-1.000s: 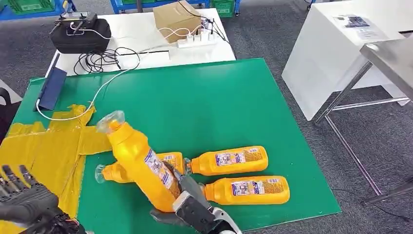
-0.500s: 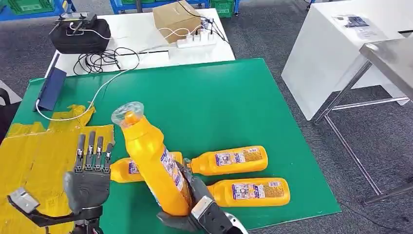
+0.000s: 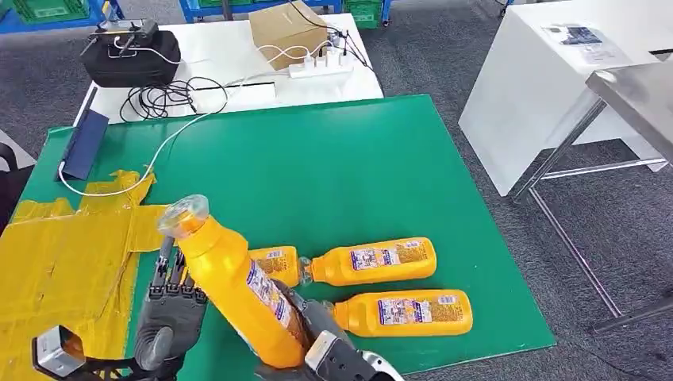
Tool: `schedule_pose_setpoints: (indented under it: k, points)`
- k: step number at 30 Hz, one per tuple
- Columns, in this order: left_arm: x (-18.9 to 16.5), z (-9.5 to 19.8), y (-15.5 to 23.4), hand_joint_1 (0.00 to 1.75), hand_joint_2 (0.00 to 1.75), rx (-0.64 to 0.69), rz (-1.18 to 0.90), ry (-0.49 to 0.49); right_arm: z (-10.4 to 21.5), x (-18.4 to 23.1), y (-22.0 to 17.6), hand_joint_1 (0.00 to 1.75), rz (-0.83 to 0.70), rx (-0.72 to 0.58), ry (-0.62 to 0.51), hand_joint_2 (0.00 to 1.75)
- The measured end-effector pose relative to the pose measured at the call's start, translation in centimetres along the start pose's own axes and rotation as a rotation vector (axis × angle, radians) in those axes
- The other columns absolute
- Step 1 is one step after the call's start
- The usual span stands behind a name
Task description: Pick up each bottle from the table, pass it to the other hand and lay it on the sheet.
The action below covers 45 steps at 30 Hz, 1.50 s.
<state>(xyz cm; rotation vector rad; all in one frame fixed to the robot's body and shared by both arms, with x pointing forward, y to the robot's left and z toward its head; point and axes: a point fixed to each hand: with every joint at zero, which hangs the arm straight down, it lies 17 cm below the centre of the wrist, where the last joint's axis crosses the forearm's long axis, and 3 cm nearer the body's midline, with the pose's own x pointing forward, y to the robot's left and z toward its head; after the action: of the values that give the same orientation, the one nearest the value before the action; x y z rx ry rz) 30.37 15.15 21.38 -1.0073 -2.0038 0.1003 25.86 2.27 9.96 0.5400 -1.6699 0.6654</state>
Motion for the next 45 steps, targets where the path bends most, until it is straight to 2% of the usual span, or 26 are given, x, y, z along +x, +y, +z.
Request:
schedule_pose_setpoints:
  k: [10, 14, 21, 32, 33, 34, 41, 45]
  points:
    - [-0.1, 0.2, 0.0, 0.00, 1.75, -0.012, -0.006, 0.009, -0.1, -0.1, 0.1, 1.75, 0.009, 0.008, 0.007, 1.75]
    - [-1.1, 0.3, -0.6, 0.00, 1.75, -0.047, -0.045, 0.045, -0.2, -1.2, 0.9, 1.75, 0.063, 0.066, 0.054, 1.75]
    - [-3.9, 0.6, -0.7, 0.00, 1.75, -0.084, -0.146, 0.139, -0.2, -4.9, 3.3, 1.75, 0.249, 0.222, 0.149, 1.75]
    - [-5.6, 1.9, -0.3, 0.00, 1.75, -0.104, -0.175, 0.201, -0.2, -7.2, 4.1, 1.75, 0.296, 0.288, 0.189, 1.75]
    - [-5.8, 1.9, -0.3, 0.09, 1.75, -0.105, -0.182, 0.207, -0.2, -7.3, 4.1, 1.75, 0.298, 0.290, 0.190, 1.75]
    - [-5.8, 2.0, -0.2, 1.73, 1.75, -0.106, -0.186, 0.211, -0.2, -7.4, 4.1, 1.75, 0.299, 0.292, 0.192, 1.75]
    - [-5.6, 2.2, 0.0, 1.75, 1.75, -0.096, -0.175, 0.197, -0.2, -7.9, 3.9, 1.75, 0.306, 0.296, 0.203, 1.75]
    - [-5.2, 2.8, 0.2, 1.75, 1.75, -0.085, -0.179, 0.199, -0.1, -8.1, 2.7, 1.75, 0.329, 0.257, 0.224, 1.75]
